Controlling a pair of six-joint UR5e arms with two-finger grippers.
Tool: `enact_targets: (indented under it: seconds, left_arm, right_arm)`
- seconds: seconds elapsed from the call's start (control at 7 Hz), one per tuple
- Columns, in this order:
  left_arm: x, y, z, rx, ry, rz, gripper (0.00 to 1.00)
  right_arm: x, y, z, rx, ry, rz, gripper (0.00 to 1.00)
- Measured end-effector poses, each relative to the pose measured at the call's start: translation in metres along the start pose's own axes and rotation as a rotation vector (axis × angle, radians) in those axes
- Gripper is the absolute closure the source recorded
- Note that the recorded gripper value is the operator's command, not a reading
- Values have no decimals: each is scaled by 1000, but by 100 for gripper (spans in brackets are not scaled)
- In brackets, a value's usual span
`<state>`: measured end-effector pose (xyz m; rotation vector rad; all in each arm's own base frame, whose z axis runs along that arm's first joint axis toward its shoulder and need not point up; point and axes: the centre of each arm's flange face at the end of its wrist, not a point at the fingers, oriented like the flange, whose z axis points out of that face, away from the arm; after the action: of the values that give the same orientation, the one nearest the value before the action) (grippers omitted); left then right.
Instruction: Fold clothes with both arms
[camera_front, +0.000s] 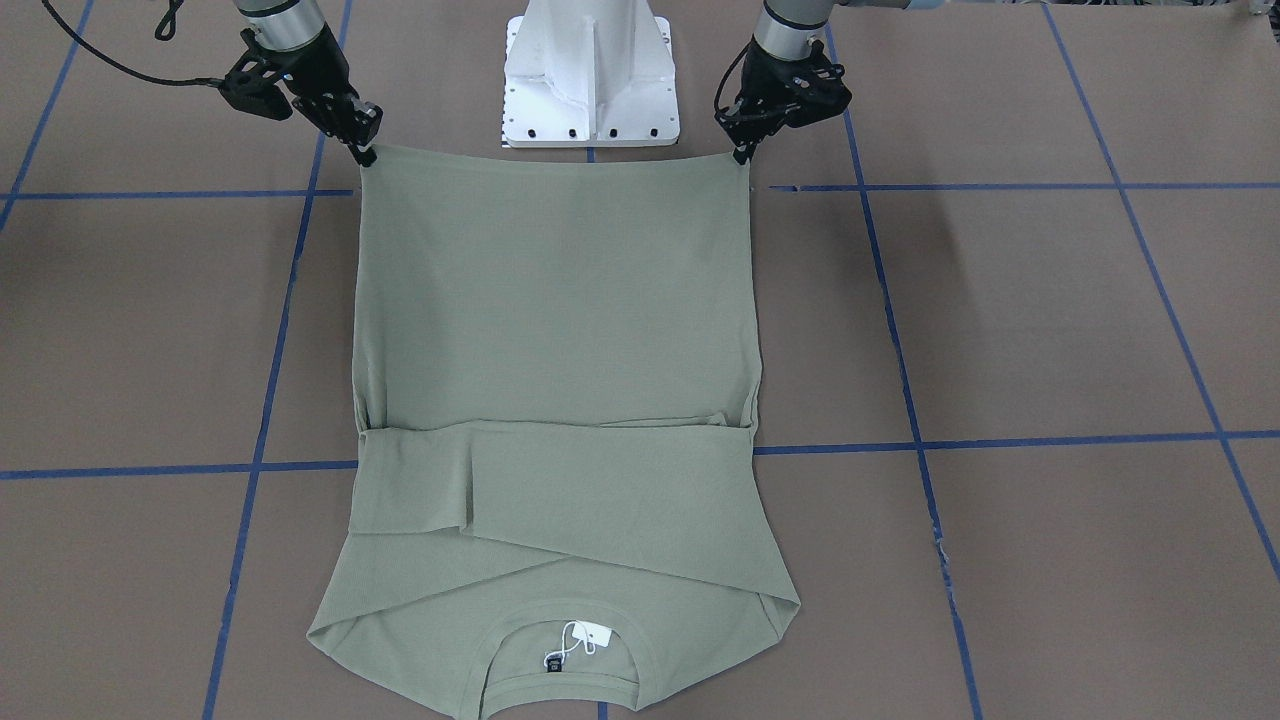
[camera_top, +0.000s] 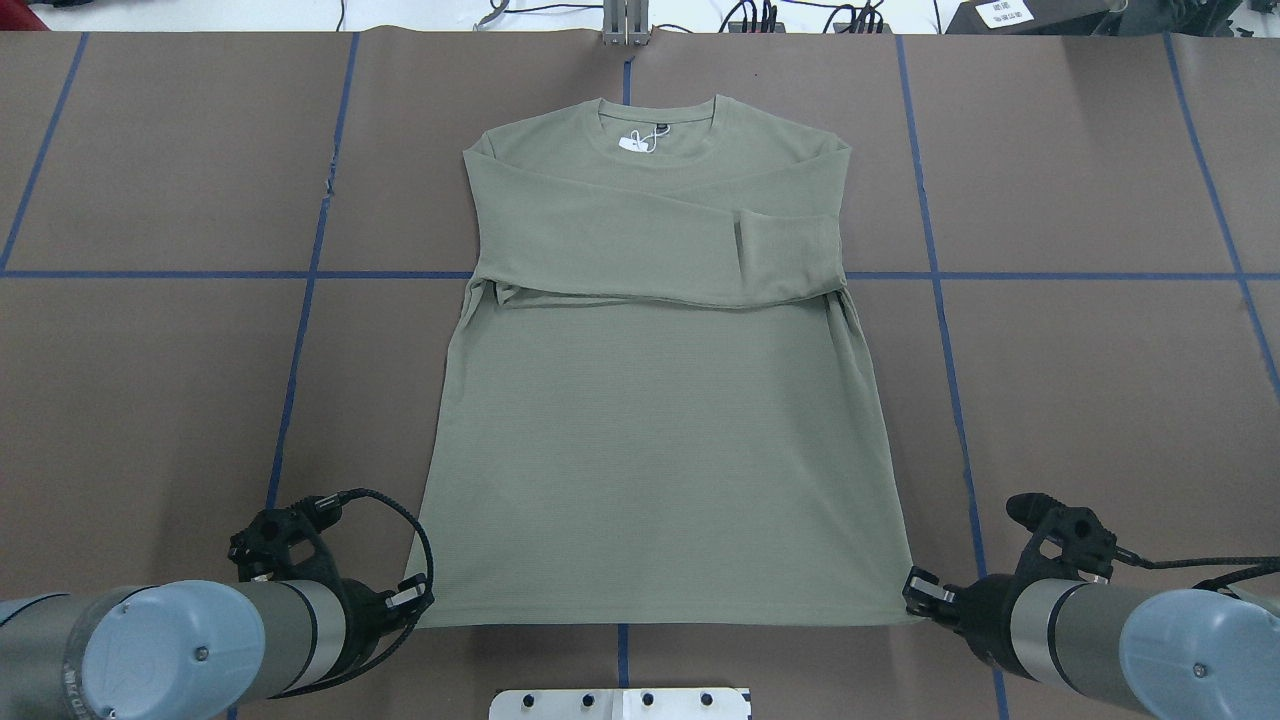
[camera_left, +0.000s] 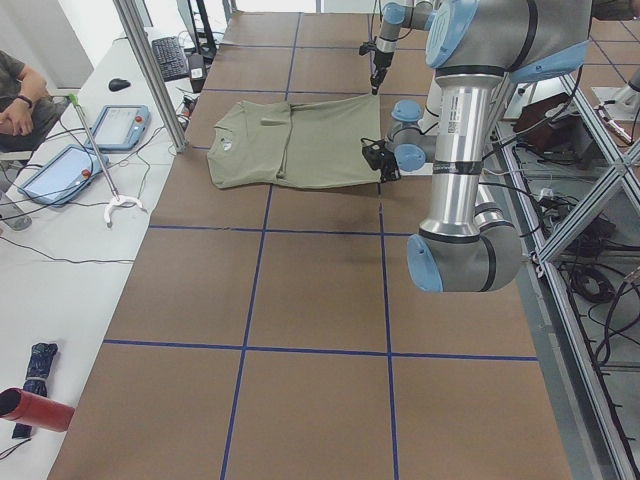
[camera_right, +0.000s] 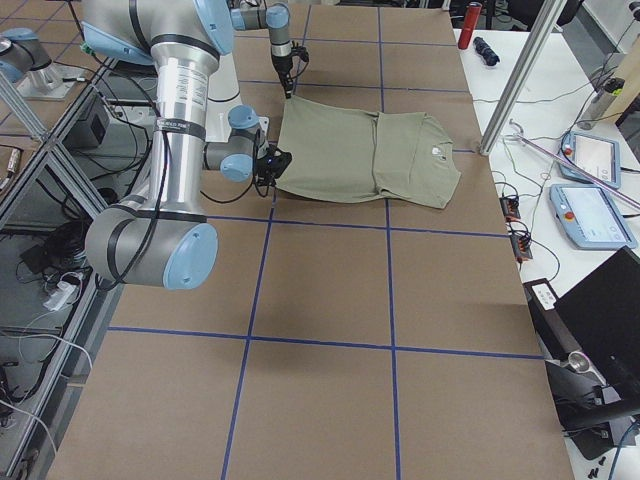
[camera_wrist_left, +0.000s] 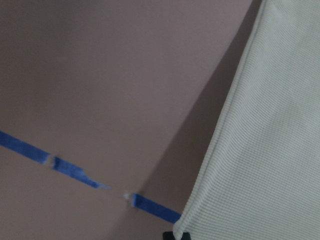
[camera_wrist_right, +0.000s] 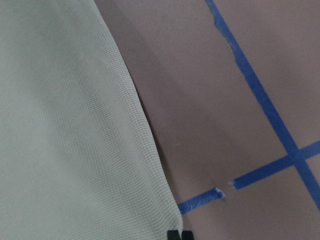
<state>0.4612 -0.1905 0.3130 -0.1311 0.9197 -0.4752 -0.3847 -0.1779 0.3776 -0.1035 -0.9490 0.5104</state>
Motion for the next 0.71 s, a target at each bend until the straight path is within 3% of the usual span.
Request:
enact_targets:
  seconds: [0.43,0.71]
  left_arm:
    - [-8,21,-16,-43,7,-30,100]
    - [-1,23,-54,-77,68,-48,100]
  right_arm:
    - [2,43,-6,-66,-9,-24,100]
    - [-6,45,-21,-57,-48,-4,100]
